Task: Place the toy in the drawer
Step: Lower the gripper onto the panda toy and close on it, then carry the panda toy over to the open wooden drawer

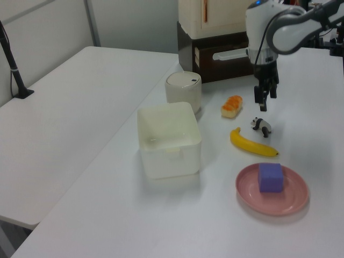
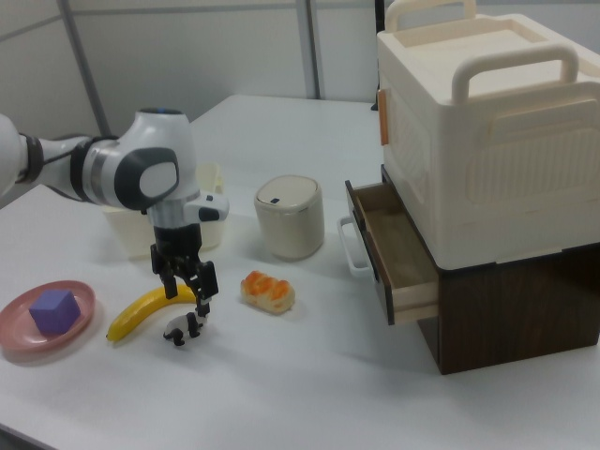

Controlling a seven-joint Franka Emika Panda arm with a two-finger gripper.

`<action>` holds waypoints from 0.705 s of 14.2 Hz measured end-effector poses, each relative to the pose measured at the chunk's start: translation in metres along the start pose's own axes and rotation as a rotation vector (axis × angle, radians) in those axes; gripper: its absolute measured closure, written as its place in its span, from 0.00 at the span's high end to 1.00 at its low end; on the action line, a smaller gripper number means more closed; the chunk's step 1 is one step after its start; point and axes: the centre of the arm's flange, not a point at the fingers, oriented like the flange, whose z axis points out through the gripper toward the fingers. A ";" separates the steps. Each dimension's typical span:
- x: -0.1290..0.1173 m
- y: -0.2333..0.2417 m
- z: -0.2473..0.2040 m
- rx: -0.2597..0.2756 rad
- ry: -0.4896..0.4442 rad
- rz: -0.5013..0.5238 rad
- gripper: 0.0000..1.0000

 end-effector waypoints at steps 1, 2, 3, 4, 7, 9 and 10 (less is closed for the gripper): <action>0.002 -0.005 0.007 0.002 0.011 0.016 0.99; 0.004 -0.013 0.014 0.003 0.019 0.029 0.98; 0.006 -0.021 0.020 0.003 0.023 0.038 0.94; 0.009 -0.029 0.030 0.001 0.020 0.042 0.91; 0.013 -0.041 0.049 -0.002 0.013 0.026 0.69; 0.014 -0.041 0.050 -0.007 0.012 0.023 0.43; 0.014 -0.040 0.047 -0.015 0.020 0.018 0.39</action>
